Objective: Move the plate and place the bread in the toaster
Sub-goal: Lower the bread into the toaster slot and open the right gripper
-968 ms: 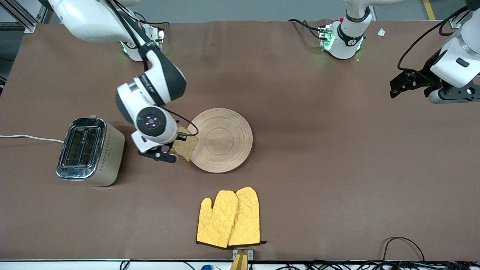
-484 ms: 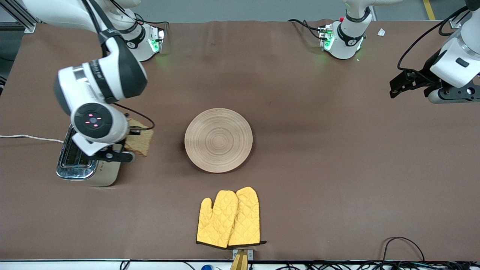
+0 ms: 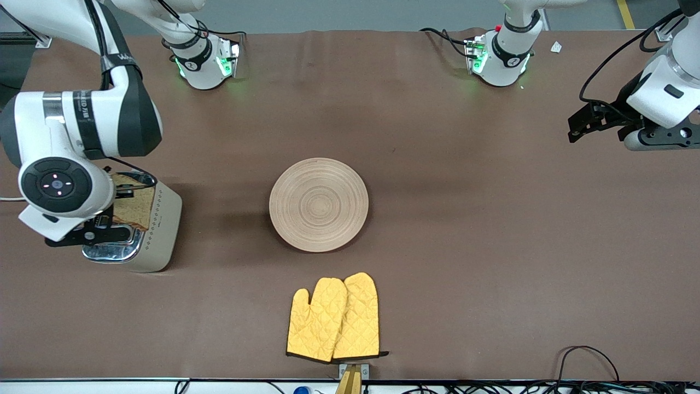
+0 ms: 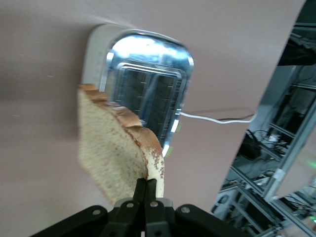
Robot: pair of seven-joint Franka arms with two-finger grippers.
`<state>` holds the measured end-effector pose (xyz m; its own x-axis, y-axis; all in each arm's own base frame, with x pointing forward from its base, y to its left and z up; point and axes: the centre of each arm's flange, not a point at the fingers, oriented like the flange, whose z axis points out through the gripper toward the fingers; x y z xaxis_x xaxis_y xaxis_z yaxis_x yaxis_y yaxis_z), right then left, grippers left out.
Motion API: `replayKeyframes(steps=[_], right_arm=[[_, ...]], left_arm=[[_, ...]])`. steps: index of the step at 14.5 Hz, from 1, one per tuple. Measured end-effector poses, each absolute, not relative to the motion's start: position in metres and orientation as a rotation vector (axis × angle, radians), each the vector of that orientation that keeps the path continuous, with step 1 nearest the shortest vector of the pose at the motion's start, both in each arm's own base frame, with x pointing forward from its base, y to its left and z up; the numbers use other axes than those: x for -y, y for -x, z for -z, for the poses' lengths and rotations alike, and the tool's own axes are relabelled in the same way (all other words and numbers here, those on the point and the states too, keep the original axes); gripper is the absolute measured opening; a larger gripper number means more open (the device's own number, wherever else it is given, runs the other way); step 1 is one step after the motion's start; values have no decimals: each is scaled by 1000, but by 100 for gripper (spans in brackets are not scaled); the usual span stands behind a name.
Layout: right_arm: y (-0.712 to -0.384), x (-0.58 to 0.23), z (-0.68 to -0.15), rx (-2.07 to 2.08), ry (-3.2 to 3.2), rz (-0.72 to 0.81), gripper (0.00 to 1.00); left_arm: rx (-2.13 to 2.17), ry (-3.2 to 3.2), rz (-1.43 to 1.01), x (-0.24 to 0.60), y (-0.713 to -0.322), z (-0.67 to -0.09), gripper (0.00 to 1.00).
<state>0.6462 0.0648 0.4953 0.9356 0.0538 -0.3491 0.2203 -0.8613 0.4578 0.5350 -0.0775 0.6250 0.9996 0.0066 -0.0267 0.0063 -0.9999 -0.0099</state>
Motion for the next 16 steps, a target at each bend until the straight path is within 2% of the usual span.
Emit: replayKeyframes(steps=[6, 16], right_arm=[[-650, -27, -493, -171, -2543, 480, 1], [-660, -11, -433, -156, -2524, 487, 3]], left_arm=[[31, 3130, -52, 79, -535, -624, 100], [73, 3125, -86, 80, -535, -617, 100]])
